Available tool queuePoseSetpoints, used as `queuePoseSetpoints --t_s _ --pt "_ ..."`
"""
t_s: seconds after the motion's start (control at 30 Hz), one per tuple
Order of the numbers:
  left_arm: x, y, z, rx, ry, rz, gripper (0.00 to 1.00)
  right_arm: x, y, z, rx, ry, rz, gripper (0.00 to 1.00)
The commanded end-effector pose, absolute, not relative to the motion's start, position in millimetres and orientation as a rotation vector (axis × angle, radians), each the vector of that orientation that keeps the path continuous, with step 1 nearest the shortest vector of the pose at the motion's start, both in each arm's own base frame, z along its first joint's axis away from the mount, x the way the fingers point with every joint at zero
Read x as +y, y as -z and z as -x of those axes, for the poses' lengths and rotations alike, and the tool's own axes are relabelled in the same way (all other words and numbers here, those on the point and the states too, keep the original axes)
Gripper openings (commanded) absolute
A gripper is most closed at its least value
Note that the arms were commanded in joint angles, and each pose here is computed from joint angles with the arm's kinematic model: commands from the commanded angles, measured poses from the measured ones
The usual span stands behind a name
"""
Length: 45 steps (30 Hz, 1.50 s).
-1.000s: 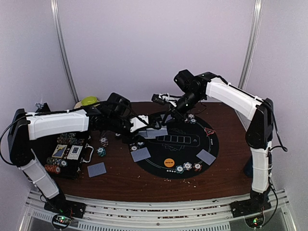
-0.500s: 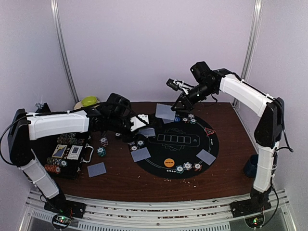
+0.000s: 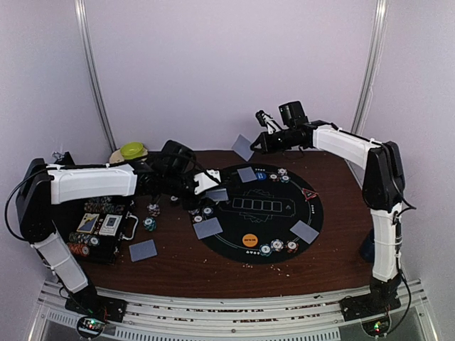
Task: Distribute texas hold em gaming equipment
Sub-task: Distribute the poker card in the small blind area.
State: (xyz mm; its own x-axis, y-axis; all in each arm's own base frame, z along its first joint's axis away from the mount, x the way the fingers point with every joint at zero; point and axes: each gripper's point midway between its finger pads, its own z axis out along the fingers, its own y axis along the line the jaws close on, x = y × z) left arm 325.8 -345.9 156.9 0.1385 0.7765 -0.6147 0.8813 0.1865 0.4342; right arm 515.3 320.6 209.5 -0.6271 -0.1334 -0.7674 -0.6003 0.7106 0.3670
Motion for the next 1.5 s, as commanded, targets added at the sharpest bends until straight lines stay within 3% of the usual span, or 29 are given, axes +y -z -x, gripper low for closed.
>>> queuePoseSetpoints --t_s 0.0,0.3,1.13,1.47 --pt "-350.7 -159.5 -334.7 1.635 0.170 -1.569 0.04 299.4 -181.2 -565.1 2.195 -0.789 0.218 0.00" --pt "-350.1 -146.2 -338.3 1.670 0.156 -1.592 0.04 293.7 -111.9 -587.9 2.307 -0.775 0.073 0.00" --pt "-350.2 -145.8 -336.0 1.671 0.183 -1.597 0.04 308.8 -78.2 -589.0 2.348 -0.764 0.061 0.00" --pt "-350.5 -146.4 -335.1 1.668 0.189 -1.598 0.04 315.3 -69.3 -582.1 2.368 -0.767 0.079 0.07"
